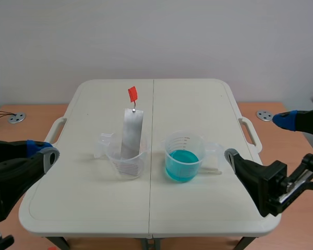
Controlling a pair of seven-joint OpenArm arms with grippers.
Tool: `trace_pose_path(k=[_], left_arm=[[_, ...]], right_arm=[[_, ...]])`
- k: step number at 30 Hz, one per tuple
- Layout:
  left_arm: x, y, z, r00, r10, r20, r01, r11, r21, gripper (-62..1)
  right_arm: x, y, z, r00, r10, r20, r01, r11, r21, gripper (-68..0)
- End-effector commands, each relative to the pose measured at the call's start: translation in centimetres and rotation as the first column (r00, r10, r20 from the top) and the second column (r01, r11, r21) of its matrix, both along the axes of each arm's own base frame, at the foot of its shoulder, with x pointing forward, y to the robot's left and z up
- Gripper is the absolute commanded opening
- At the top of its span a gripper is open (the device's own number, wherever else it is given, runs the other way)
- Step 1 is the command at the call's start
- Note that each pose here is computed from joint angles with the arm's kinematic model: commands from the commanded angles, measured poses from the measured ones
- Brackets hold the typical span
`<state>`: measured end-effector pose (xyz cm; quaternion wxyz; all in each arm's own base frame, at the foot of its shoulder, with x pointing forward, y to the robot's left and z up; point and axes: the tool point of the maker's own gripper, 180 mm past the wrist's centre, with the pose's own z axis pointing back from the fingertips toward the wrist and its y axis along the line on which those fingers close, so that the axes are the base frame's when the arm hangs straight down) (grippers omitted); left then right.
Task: Hold the metal plate by the orange handle, dip it into the blue solution, take it out and point at it, then put the plate back in the beaker on the left.
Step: 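Lift the metal plate out of the left beaker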
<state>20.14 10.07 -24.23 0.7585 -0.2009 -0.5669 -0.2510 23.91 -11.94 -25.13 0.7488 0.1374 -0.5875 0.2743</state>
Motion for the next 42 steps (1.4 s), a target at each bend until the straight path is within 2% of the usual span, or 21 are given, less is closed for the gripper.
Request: trace_pose_path(k=[1, 5, 8, 12, 15, 21, 27, 30, 33, 37, 42], left_arm=[[0.2, -0.2, 0.8, 1.000, 0.001, 0.023, -0.001, 1.000, -0.026, -59.2], [0.0, -0.3, 0.7, 1.000, -0.001, 0.016, 0.001, 1.000, -0.025, -59.2], [-1.0, -0.2, -0.2, 1.000, 0.002, -0.026, -0.002, 1.000, -0.022, -59.2], [-3.9, 0.0, -2.7, 0.992, -0.002, -0.127, 0.006, 0.999, 0.033, -59.3], [-6.7, 0.3, -4.6, 0.976, -0.007, -0.219, 0.025, 0.997, 0.078, -59.3], [-12.7, 2.1, -9.0, 0.910, 0.007, -0.415, 0.067, 0.984, 0.164, -59.3], [-16.7, 5.1, -13.1, 0.837, 0.074, -0.542, 0.062, 0.972, 0.229, -59.3], [-19.2, 6.2, -14.9, 0.799, 0.086, -0.595, 0.095, 0.959, 0.267, -59.3], [-21.4, 6.9, -16.2, 0.765, 0.094, -0.637, 0.117, 0.953, 0.281, -59.3], [-23.0, 7.2, -17.1, 0.749, 0.094, -0.656, 0.116, 0.956, 0.269, -59.3], [-24.1, 8.1, -19.2, 0.722, 0.123, -0.681, 0.111, 0.951, 0.289, -59.3]], right_arm=[[0.5, 0.3, 0.4, 1.000, 0.007, 0.020, -0.007, 1.000, 0.020, -1.2], [1.4, 0.8, 0.2, 0.999, 0.018, 0.028, -0.019, 0.999, 0.031, -1.2], [2.0, 1.3, 0.4, 0.999, 0.028, 0.042, -0.030, 0.999, 0.039, -1.2], [2.8, 2.0, 0.6, 0.997, 0.046, 0.057, -0.049, 0.997, 0.053, -1.2], [3.3, 2.6, 1.0, 0.996, 0.054, 0.065, -0.060, 0.994, 0.087, -1.2], [4.4, 3.5, 1.6, 0.996, 0.060, 0.070, -0.070, 0.986, 0.151, -1.2], [5.6, 4.0, 1.7, 0.997, 0.044, 0.069, -0.057, 0.978, 0.199, -1.2], [6.2, 4.5, 1.4, 0.997, 0.047, 0.058, -0.058, 0.976, 0.209, -1.2], [6.9, 5.2, 1.2, 0.997, 0.053, 0.050, -0.063, 0.973, 0.224, -1.2], [7.8, 6.2, 1.1, 0.998, 0.058, 0.034, -0.065, 0.964, 0.257, -1.2], [9.0, 7.6, 1.0, 0.997, 0.079, 0.005, -0.076, 0.946, 0.316, -1.2]])
